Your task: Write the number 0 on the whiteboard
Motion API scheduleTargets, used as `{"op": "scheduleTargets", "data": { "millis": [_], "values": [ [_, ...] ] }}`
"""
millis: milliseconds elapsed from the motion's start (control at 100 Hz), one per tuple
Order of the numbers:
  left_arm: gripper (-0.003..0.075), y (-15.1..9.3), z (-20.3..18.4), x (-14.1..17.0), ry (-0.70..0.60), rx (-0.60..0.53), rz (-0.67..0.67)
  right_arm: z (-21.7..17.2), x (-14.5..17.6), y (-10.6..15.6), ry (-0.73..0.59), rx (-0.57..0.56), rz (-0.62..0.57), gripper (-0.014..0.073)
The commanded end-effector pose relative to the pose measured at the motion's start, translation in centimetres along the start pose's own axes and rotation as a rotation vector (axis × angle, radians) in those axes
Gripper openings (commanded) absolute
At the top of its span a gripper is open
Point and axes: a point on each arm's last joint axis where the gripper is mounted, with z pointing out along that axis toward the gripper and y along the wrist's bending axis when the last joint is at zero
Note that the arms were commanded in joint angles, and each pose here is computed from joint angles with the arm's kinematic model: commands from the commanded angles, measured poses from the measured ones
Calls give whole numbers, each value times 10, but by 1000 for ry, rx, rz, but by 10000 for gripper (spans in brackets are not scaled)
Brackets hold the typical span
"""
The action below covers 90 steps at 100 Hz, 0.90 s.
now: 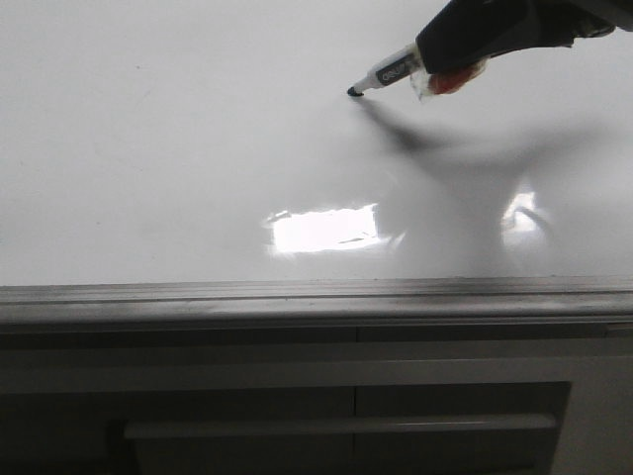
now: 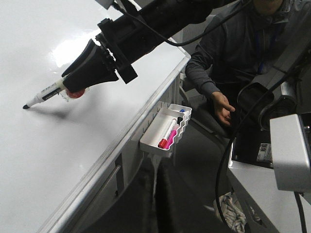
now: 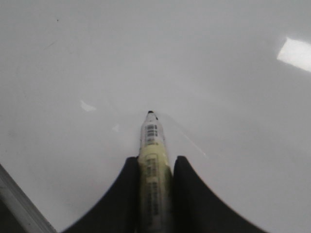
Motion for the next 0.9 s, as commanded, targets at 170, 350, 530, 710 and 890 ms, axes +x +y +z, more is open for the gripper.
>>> {"op": "scheduleTargets", "data": {
  "millis": [170, 350, 530, 710, 890],
  "values": [
    [-20, 0, -2, -15, -98, 0, -24, 6, -3, 0, 18, -23, 24, -47],
    [-20, 0, -2, -15, -98, 0, -24, 5, 1, 5, 68, -85, 24, -47],
    [-20, 0, -2, -15, -98, 0, -24, 3, 3, 9, 95, -124, 19, -47],
    [-20, 0, -2, -15, -98, 2, -29, 1, 9, 9, 171, -122, 24, -47],
    [-20, 0, -2, -15, -98, 2, -29, -8, 18, 7, 277, -90, 15, -47]
  ]
}}
